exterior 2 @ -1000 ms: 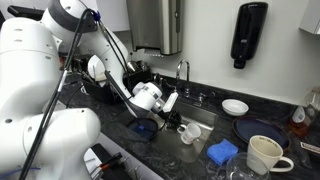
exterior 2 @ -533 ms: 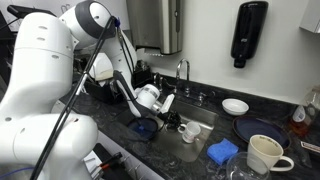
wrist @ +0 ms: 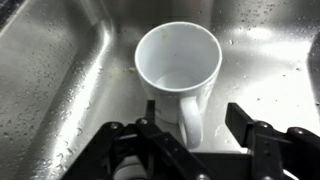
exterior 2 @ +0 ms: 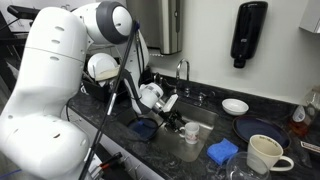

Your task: Put the cup in the sink upright, then move it backwards

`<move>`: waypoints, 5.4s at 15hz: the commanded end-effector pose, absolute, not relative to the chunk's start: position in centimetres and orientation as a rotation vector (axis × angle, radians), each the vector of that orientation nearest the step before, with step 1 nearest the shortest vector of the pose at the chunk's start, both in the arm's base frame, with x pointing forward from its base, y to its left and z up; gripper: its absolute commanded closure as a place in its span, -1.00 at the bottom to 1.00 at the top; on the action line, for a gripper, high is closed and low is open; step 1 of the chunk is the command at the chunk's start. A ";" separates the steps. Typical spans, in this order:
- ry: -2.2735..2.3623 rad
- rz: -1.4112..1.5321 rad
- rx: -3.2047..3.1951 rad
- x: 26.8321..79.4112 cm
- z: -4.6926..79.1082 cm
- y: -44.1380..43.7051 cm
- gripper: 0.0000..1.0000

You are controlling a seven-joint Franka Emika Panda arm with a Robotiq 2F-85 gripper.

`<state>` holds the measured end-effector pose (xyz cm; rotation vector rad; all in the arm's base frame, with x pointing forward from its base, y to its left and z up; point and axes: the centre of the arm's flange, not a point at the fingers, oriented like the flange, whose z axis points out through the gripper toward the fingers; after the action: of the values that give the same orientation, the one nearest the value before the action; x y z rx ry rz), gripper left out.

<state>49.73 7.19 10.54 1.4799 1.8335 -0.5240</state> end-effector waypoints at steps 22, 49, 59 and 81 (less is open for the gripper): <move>2.244 -0.131 2.128 51.5 32.0 -5.8 -1.00; 2.461 0.221 2.080 52.7 27.6 -15.5 -1.00; 2.352 0.247 2.047 55.4 23.1 -17.9 0.26; 2.238 -0.039 2.176 52.6 17.4 -14.4 1.00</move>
<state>52.94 -15.71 17.63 2.1483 2.2281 -0.0812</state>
